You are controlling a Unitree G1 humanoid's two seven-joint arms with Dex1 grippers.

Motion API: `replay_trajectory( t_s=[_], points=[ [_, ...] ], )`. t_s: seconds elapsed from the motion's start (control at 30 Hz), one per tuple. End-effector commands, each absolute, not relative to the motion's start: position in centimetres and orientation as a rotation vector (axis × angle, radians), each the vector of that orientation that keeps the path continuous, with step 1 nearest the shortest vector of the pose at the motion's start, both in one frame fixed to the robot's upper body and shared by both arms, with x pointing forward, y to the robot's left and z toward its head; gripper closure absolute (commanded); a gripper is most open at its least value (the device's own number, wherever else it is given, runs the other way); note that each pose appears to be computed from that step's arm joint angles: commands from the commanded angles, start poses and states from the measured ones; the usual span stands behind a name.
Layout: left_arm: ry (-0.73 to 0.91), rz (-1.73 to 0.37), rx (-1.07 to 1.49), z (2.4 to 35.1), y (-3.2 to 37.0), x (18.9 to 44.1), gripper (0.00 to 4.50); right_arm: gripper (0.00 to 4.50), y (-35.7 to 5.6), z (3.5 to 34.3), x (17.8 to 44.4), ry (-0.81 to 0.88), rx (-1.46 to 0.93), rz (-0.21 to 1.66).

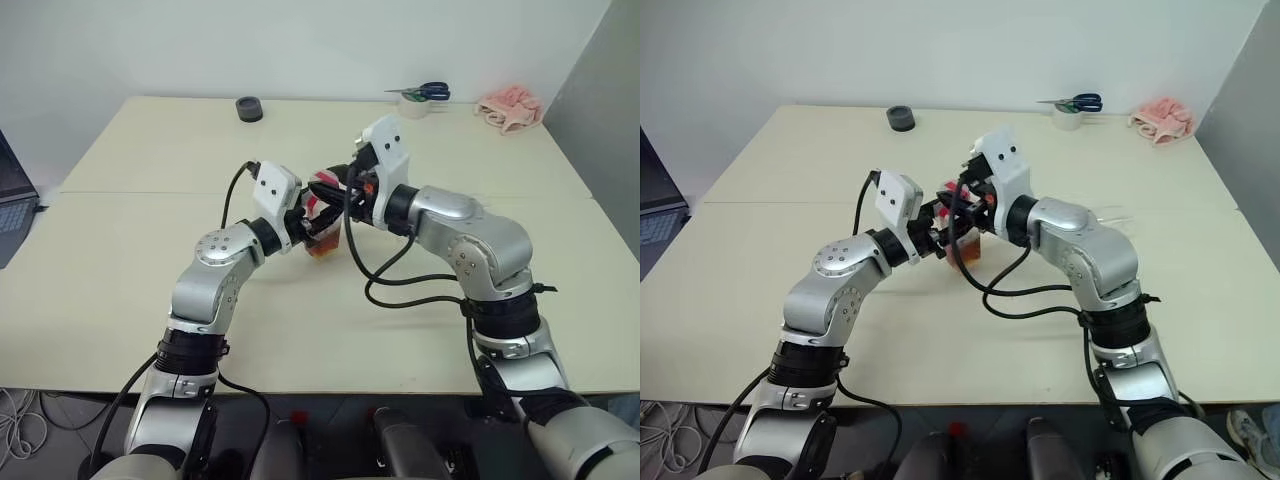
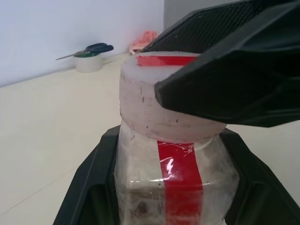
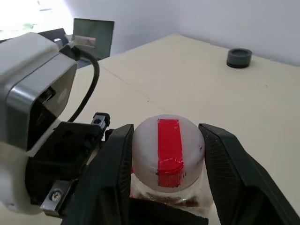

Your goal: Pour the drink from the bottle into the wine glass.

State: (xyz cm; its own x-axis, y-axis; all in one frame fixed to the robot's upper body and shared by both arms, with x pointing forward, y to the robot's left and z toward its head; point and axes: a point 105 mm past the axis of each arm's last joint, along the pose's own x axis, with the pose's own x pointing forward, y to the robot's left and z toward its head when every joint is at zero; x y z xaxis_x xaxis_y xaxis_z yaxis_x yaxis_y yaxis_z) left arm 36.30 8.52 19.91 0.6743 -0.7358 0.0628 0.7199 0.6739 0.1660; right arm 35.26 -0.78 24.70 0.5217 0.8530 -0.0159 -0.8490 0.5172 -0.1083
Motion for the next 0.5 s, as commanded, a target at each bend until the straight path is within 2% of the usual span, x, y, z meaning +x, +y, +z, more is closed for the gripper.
replay_trajectory(
  t_s=[0.03, 0.23, 0.33, 0.47, 0.5],
  points=[
    [-0.204, -0.878, 0.120, 21.9, 7.8, 35.1, 2.34, 2.66, 0.2, 26.2, 33.4, -0.128, -0.158, 1.305],
    [-0.192, -0.895, 0.072, 22.0, 8.5, 34.2, 2.34, 2.66, -1.2, 23.7, 34.2, -0.020, -0.249, 1.510],
    [-0.171, -0.895, 0.083, 21.7, 8.8, 34.1, 2.34, 2.66, -2.1, 23.9, 35.9, -0.029, -0.265, 1.419],
    [-0.167, -0.892, 0.092, 21.7, 9.0, 34.1, 2.34, 2.66, -3.4, 26.3, 35.4, -0.116, -0.198, 1.374],
    [-0.167, -0.892, 0.092, 21.7, 9.0, 34.2, 2.34, 2.31, -3.6, 26.3, 35.2, -0.119, -0.198, 1.367]
  ],
)
